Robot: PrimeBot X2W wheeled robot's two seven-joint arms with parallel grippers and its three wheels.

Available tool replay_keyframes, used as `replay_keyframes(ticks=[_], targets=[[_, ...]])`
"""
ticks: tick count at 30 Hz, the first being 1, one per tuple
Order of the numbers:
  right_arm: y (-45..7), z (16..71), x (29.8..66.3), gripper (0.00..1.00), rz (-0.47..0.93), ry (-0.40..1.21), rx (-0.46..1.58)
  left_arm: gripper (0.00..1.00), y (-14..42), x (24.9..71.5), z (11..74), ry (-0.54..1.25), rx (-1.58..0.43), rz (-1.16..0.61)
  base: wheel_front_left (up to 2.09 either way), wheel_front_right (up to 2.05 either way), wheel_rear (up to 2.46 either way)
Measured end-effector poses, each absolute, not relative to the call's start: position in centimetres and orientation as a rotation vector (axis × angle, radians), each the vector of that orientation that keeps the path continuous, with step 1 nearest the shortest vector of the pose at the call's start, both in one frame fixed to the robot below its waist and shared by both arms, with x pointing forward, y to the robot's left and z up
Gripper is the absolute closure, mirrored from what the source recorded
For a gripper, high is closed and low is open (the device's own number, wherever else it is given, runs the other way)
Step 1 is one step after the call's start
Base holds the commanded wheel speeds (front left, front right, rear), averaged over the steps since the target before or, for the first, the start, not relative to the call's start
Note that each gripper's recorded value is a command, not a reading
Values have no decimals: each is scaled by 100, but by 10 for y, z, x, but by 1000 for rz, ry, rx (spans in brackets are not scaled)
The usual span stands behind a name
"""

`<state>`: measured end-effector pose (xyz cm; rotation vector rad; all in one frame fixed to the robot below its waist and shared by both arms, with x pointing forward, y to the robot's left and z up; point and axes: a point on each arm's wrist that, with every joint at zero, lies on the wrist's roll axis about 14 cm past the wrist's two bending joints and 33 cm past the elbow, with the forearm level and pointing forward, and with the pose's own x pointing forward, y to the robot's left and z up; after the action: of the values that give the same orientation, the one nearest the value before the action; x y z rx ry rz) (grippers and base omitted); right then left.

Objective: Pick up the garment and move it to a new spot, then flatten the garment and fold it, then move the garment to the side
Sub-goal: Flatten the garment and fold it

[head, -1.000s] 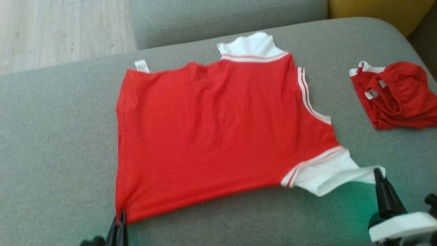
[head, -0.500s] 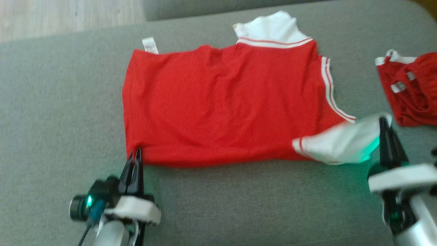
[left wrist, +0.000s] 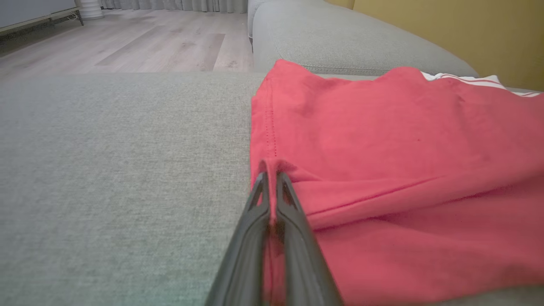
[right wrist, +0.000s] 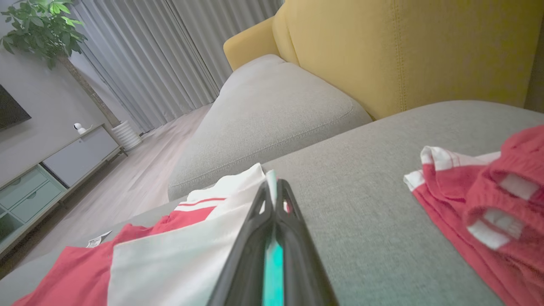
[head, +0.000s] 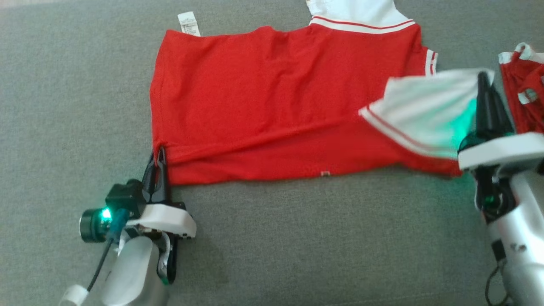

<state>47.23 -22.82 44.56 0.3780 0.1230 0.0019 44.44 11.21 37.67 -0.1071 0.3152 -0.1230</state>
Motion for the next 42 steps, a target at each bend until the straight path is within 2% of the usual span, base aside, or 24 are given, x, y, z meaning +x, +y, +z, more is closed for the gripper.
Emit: replay_keyframes(ticks=[7,8,9,10,14,18,27,34,42], targets=[[-224,453,491,100,-1,101,370,100,118,446,374,325,-100,-100,0,0,0],[-224,454,492,55,-3,96,367,71,119,446,376,321,-100,-97,0,0,0],[-224,456,492,0,-2,94,357,20,120,446,377,317,-99,-93,0,0,0],[-224,457,492,0,-1,90,348,0,121,446,379,311,-97,-87,0,0,0],[-228,469,489,0,-7,59,302,0,129,452,405,231,-84,-57,0,0,0],[-227,469,468,0,-14,52,260,0,143,442,423,173,-97,-6,0,0,0],[-214,457,404,0,-19,84,201,0,145,383,413,222,-94,-4,0,0,0],[-222,442,360,0,-89,119,248,0,148,349,414,230,-113,4,0,0,0],[-216,430,344,0,-91,155,262,0,148,331,406,257,-115,-5,0,0,0]])
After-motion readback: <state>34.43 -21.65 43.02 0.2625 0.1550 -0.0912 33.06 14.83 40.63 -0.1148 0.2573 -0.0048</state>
